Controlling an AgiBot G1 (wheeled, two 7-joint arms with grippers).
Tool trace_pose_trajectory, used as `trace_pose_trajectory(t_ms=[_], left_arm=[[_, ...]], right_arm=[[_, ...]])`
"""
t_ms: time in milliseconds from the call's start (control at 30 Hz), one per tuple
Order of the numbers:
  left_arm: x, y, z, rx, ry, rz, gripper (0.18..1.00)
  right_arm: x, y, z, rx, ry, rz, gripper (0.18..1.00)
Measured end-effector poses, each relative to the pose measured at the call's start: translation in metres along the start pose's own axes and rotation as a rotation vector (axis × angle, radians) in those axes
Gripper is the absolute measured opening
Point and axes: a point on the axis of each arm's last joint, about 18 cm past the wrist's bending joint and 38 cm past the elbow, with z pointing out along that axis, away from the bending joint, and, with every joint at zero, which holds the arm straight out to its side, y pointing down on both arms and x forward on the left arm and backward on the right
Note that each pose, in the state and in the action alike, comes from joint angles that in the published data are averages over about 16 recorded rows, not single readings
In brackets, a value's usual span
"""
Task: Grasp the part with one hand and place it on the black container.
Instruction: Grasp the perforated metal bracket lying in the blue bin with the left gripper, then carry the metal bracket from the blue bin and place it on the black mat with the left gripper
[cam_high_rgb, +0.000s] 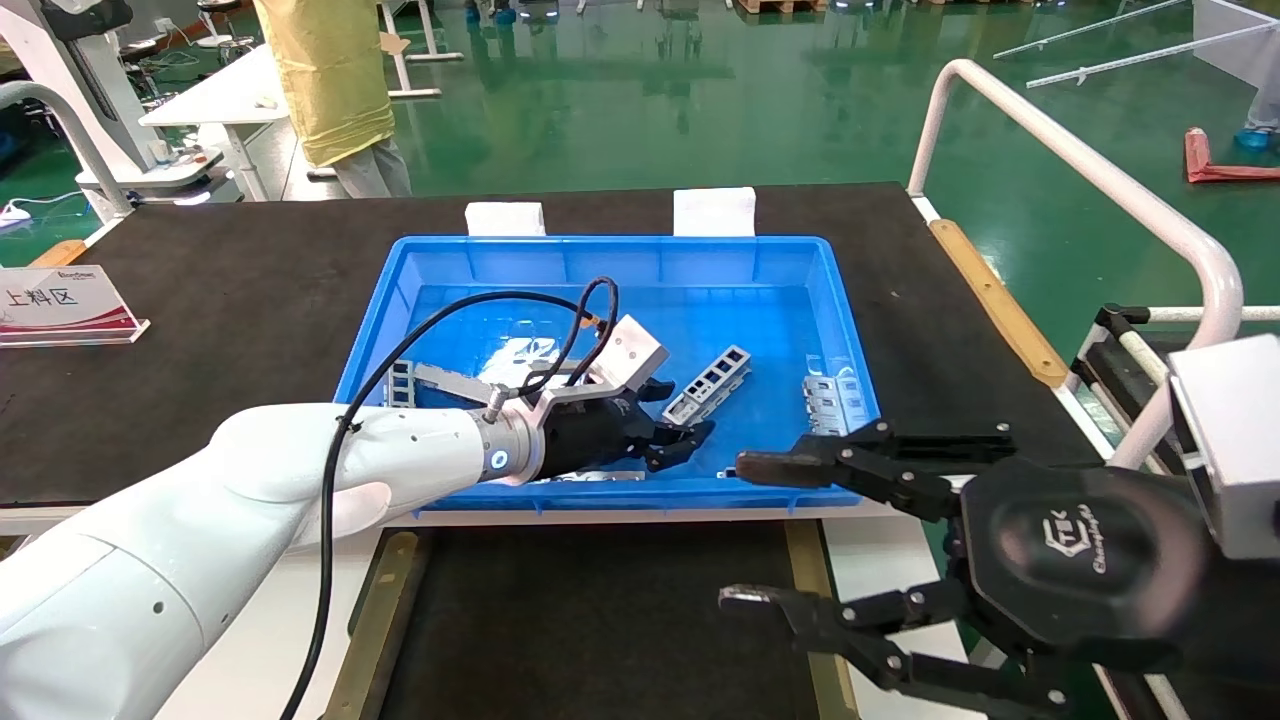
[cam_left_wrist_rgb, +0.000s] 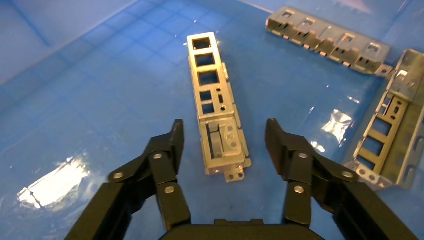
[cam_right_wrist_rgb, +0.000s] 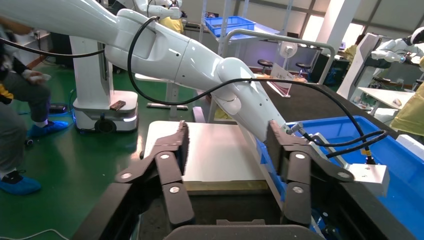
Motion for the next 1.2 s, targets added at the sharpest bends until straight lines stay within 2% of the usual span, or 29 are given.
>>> trace_pose_trajectory(t_ms=[333, 467, 733, 1033, 1200], left_arm=[[0.001, 0.004, 0.001, -0.003, -0.005, -0.008, 0.478], [0.000, 0.003, 0.001, 0.002, -0.006, -0.008, 0.394], [-0.010, -0.007, -0.002, 0.029, -0.039, -0.002, 0.332], [-0.035, -0.031, -0.012, 0.077, -0.105, 0.011, 0.322], [-0.043, -0.043, -0.021, 0.105, -0.093, 0.017, 0.322]], right_arm=[[0.000, 0.000, 0.000, 0.000, 0.000, 0.000, 0.447], [0.000, 0.000, 0.000, 0.000, 0.000, 0.000, 0.375], [0.000, 0.000, 0.000, 0.000, 0.000, 0.000, 0.255], [0.000, 0.000, 0.000, 0.000, 0.000, 0.000, 0.202], [0.000, 0.000, 0.000, 0.000, 0.000, 0.000, 0.193]])
